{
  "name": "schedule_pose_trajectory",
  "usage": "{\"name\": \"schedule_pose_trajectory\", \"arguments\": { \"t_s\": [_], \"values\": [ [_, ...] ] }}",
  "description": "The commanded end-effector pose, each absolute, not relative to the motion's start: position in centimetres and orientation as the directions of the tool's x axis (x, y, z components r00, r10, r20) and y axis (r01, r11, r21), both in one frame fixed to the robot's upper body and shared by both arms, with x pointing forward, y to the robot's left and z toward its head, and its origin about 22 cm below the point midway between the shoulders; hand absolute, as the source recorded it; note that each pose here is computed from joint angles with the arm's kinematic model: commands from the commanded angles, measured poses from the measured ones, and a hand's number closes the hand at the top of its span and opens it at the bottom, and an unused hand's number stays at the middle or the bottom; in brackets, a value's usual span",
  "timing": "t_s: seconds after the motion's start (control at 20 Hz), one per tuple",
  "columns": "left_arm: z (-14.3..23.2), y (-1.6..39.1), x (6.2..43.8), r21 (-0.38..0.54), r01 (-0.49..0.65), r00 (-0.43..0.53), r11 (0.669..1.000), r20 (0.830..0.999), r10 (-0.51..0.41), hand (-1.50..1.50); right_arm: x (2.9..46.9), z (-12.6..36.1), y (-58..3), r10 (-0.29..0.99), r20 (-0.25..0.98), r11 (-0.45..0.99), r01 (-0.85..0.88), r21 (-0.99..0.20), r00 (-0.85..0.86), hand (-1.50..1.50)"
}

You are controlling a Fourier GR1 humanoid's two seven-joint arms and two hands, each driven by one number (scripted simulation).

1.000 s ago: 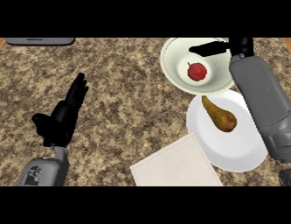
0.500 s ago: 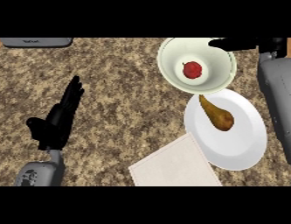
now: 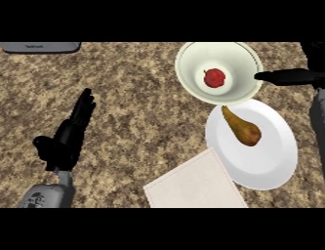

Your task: Pick the bell pepper from the plate and place it in the bowl

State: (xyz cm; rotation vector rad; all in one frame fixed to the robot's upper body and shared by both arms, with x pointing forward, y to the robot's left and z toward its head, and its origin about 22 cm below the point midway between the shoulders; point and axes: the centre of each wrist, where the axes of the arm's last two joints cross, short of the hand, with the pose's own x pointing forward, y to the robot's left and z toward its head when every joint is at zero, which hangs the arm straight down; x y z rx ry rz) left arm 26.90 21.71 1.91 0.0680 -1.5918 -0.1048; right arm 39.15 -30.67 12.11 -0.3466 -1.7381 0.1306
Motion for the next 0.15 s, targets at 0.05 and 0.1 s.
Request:
{"name": "schedule_pose_trajectory", "arguments": {
  "t_s": [0.05,0.1],
  "values": [
    [2.2,22.0,25.8,0.122,0.041,-0.028,0.992,0.992,-0.121,0.0,36.3,11.4,-31.2,0.308,0.939,0.949,0.114,-0.293,-0.154,-1.5],
    [2.9,22.6,28.7,0.111,0.035,-0.032,0.993,0.993,-0.11,0.0,36.4,9.7,-30.9,0.302,0.942,0.95,0.122,-0.286,-0.149,-1.5]
  ]
}}
